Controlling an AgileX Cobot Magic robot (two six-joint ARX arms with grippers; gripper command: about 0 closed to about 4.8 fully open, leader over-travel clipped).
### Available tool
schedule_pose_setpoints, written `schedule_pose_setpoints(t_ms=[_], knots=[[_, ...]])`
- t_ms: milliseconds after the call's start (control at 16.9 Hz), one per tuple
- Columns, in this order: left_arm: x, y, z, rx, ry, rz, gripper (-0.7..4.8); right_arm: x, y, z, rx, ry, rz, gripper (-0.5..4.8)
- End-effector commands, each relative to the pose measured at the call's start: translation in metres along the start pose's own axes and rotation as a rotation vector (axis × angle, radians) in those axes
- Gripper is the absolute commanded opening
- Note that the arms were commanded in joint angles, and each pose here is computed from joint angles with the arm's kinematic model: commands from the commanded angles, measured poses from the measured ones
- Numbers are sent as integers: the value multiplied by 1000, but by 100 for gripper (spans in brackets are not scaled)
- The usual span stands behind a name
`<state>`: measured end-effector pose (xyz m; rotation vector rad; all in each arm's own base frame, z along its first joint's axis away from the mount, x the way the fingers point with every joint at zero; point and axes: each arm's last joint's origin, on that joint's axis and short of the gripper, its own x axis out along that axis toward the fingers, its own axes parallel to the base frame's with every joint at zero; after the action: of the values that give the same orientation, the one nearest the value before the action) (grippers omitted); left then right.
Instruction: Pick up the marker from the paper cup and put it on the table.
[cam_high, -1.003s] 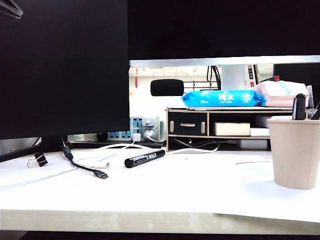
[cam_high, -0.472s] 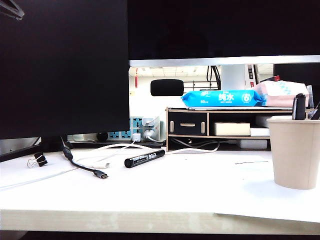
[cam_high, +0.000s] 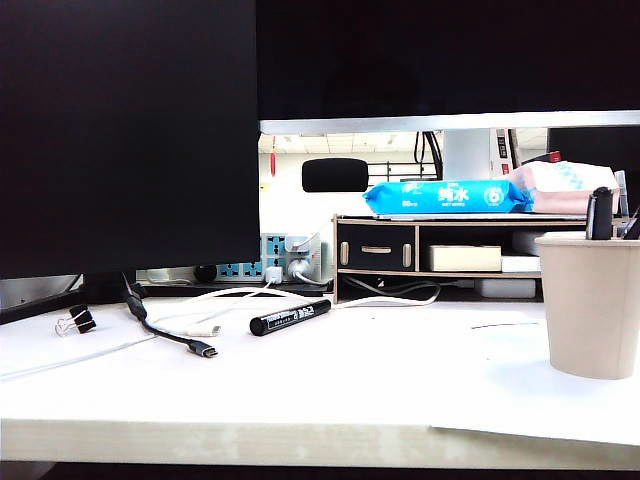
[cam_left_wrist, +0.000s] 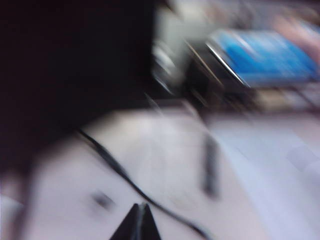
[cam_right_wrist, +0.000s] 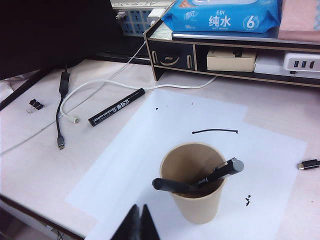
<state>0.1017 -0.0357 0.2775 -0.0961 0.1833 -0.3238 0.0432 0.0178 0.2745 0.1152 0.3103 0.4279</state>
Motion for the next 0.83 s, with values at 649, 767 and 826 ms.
schedule_pose_setpoints(t_ms=[649,767,826], knots=[[1,44,-67,-38,-286,298,-5,-2,1,2,-3,-21,1,-6],[3,46,-75,-41,-269,301,-5,-2,1,2,-3,-21,1,-6],[4,46,-78,-29,-257,303,-5,-2,1,2,-3,-21,1,-6]])
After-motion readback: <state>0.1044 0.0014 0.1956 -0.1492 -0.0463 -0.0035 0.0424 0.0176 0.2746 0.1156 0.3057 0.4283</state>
